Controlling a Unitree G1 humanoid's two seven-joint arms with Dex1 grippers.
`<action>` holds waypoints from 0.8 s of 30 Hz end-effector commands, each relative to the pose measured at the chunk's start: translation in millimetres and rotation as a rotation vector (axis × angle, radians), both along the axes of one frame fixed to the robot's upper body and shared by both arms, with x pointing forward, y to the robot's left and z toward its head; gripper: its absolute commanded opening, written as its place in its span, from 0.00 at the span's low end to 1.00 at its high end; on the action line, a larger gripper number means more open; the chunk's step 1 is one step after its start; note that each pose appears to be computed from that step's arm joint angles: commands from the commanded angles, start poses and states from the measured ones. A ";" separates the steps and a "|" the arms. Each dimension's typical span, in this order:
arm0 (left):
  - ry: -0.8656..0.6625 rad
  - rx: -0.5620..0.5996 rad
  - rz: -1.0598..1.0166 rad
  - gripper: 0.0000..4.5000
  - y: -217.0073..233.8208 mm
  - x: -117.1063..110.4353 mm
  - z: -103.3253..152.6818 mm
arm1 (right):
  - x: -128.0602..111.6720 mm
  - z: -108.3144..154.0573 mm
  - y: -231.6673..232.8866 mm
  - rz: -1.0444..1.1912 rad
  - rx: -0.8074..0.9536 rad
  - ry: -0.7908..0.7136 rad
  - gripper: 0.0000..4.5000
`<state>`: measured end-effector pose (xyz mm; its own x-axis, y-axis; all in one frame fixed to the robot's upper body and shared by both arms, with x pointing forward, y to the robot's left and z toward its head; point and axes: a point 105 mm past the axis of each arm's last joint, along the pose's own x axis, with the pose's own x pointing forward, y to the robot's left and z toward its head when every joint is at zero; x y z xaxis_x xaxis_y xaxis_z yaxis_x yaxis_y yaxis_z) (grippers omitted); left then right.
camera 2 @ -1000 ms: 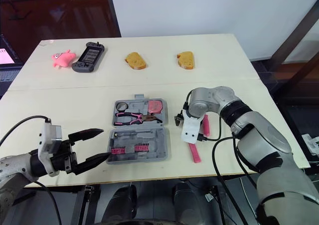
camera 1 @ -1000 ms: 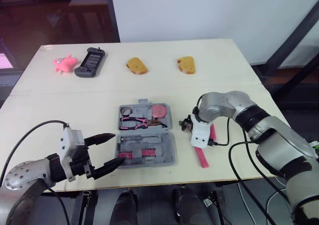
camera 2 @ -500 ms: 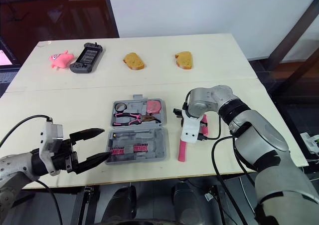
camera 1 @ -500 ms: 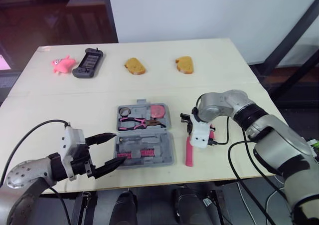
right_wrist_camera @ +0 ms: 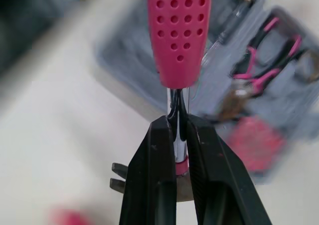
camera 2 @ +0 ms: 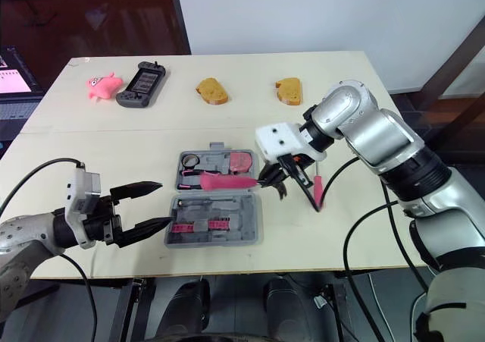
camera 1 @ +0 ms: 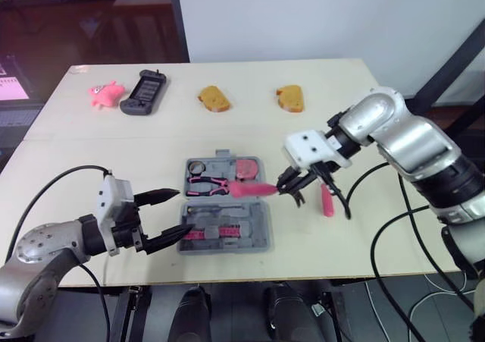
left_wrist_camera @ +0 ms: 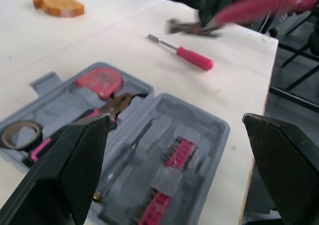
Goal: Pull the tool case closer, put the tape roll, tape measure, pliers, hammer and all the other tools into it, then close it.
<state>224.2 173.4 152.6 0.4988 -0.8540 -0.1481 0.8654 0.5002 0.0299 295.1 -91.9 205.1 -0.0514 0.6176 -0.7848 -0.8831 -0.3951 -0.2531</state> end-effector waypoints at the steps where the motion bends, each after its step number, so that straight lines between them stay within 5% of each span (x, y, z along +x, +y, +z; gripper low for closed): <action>1: -0.033 0.014 -0.022 1.00 0.9 -0.4 8.5 | -2.2 14.4 -12.1 -0.577 0.094 0.401 0.01; 9: -0.068 -0.001 -0.039 1.00 -2.8 3.3 26.4 | 13.1 -10.6 -23.2 -0.996 0.362 0.692 0.01; 16: -0.061 -0.004 -0.036 1.00 -2.5 -0.6 26.0 | 3.7 -76.9 -66.1 -1.314 0.259 0.552 0.01; 24: -0.070 0.016 -0.046 1.00 -0.2 -6.1 26.0 | -2.4 -104.4 -58.1 -1.394 0.193 0.410 0.01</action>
<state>222.4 172.6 169.2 0.4754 -0.8692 -0.1364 0.8796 0.4729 0.0517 290.6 -148.0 97.5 0.4224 0.4951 -0.7592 -0.5405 0.8100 0.2275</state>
